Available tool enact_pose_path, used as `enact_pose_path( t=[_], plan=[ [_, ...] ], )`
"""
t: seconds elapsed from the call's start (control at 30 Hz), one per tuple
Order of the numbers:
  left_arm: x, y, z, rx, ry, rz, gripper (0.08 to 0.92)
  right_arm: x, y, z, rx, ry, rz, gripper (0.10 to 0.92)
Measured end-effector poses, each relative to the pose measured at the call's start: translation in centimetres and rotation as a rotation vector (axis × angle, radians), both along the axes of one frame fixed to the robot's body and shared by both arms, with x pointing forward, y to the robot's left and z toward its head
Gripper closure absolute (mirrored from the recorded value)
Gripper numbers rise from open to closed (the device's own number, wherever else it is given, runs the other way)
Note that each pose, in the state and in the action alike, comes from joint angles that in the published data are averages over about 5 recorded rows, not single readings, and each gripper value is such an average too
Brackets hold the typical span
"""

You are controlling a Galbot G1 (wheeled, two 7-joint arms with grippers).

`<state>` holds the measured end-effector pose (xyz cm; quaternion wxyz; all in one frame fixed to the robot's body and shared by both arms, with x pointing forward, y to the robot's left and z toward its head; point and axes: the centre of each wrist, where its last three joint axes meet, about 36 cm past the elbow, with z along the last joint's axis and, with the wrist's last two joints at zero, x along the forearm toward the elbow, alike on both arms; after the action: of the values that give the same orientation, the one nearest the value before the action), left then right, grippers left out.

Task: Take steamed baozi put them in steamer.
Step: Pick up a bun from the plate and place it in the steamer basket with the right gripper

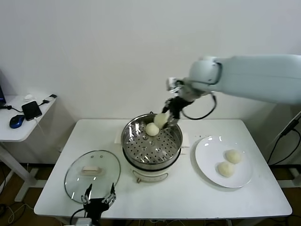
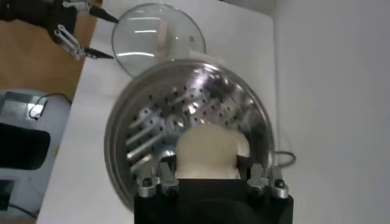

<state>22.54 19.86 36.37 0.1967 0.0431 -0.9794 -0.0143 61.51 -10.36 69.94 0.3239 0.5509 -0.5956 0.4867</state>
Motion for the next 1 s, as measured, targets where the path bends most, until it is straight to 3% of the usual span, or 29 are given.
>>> enact_pose_path(
  t=[0.57,0.9,1.0],
  plan=[
    [0.0,0.6,0.3,0.006,-0.01,0.01,0.177,0.8,7.7,-10.3,-0.05,-0.015,-0.006,0.369],
    [0.4,0.6,0.1,0.002,-0.013,0.013,0.177,1.7,9.3,-13.1,-0.035,-0.026,-0.025,0.366],
    [0.5,0.6,0.1,0.001,-0.014,0.013,0.177,1.9,9.3,-13.2,-0.027,-0.028,-0.025,0.322]
  ],
)
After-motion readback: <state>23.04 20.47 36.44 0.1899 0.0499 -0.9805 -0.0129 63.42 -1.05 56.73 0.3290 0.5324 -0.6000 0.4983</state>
